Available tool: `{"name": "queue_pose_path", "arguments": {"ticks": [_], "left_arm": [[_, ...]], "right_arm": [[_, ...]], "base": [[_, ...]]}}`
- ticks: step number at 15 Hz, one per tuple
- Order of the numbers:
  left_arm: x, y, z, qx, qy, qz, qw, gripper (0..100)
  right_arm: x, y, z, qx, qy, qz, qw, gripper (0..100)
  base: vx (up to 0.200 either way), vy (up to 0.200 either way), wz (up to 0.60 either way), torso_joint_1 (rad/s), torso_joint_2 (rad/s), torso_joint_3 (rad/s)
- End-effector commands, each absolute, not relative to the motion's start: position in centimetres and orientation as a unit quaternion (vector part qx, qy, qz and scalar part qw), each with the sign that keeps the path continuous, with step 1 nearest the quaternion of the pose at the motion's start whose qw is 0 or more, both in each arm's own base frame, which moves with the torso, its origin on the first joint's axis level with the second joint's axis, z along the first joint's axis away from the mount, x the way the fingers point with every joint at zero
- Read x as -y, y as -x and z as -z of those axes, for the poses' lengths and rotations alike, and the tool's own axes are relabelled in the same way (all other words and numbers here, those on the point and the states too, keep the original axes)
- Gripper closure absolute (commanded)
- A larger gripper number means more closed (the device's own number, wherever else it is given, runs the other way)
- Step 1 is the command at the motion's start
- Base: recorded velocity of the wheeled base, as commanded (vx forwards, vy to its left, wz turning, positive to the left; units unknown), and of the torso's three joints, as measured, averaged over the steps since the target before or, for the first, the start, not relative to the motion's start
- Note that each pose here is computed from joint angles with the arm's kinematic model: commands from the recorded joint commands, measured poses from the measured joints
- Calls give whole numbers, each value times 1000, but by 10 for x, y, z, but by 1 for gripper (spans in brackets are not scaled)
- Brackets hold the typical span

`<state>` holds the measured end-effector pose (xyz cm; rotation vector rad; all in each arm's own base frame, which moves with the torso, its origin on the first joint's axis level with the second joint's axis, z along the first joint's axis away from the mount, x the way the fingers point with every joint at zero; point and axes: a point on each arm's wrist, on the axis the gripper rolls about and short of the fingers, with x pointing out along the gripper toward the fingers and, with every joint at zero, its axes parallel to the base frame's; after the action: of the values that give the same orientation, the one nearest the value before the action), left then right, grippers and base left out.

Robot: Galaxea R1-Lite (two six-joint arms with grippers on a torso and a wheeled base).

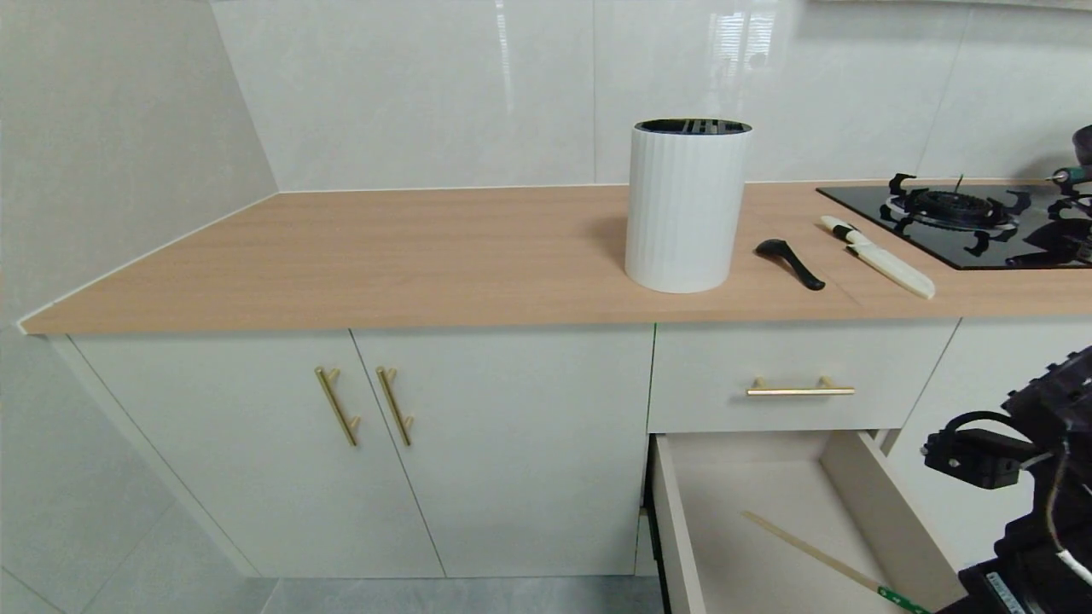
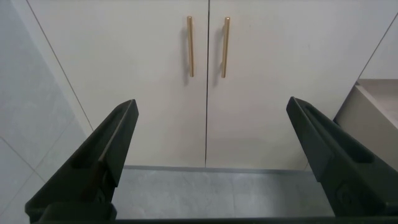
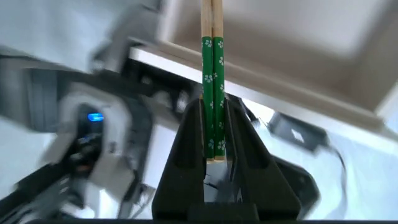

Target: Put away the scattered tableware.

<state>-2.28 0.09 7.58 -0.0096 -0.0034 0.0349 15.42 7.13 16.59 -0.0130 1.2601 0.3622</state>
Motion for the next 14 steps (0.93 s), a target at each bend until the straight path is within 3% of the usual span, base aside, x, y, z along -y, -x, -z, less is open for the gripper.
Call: {"name": "queue_pose_path", "arguments": {"ticks": [1, 8, 14], "left_arm": [[-1, 23, -76, 2, 5, -18, 1000, 0], [-1, 23, -76, 2, 5, -18, 1000, 0], [-1, 23, -76, 2, 5, -18, 1000, 0]], "right_arm": [[-78, -176, -139, -627, 17, -143, 766, 100], [-88, -240, -70, -596, -20, -81, 799, 100], [-92, -264, -51, -565, -65, -59, 820, 100]], "base": [[0, 0, 0, 0, 0, 0], [0, 0, 0, 0, 0, 0], [0, 0, 0, 0, 0, 0]]}}
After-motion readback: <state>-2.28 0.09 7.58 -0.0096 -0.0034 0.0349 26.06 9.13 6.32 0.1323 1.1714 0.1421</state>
